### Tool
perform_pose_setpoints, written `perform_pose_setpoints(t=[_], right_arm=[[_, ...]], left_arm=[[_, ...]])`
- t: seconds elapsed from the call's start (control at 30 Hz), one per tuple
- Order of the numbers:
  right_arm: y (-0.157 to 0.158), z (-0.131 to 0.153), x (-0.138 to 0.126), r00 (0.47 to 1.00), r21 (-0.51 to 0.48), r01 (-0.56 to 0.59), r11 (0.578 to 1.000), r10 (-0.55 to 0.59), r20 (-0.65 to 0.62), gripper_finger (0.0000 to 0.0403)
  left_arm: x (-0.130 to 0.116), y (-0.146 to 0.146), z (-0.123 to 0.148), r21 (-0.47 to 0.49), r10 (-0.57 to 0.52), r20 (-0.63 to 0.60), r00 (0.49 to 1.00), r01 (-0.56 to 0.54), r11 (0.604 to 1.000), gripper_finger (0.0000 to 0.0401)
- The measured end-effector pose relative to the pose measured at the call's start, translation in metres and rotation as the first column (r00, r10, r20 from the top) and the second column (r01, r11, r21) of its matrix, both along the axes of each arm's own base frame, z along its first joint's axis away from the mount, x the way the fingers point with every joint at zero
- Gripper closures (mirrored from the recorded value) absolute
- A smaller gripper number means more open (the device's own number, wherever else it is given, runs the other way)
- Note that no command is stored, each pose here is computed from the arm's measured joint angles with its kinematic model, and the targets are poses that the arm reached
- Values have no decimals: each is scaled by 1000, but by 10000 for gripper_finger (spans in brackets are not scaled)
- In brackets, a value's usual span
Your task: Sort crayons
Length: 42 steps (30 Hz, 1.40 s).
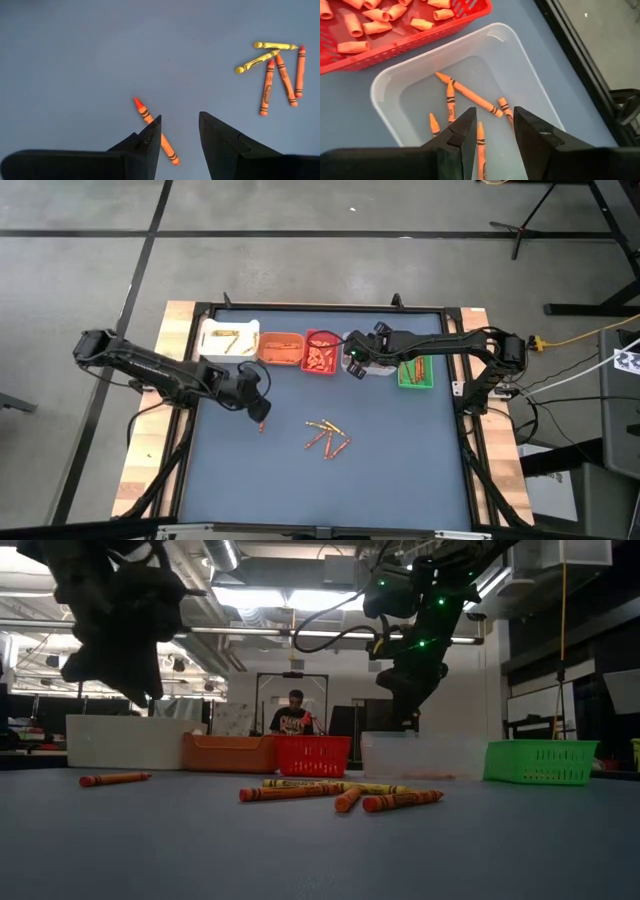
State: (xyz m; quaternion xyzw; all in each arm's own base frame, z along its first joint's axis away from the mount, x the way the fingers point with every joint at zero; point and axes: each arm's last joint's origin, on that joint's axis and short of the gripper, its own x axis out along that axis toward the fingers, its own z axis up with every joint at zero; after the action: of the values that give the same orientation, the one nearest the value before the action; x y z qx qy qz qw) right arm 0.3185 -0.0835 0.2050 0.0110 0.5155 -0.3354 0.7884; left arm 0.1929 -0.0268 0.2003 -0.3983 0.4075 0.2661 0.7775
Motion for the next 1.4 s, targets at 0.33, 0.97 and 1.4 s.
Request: perform_pose_setpoints(t=[0.33,0.97,1.4], right_arm=[[1,0,1,1000,40,-18,999,18,11,276],[1,0,1,1000,40,-18,999,18,11,276],[11,-1,3,998,29,-62,998,62,-4,276]], left_arm=[[7,-27,-24,17,-2,-108,994,4,1000,285],[26,-39,-69,29,41,-234,971,-35,999,285],[26,-39,-72,41,48,-252,967,-39,998,350]])
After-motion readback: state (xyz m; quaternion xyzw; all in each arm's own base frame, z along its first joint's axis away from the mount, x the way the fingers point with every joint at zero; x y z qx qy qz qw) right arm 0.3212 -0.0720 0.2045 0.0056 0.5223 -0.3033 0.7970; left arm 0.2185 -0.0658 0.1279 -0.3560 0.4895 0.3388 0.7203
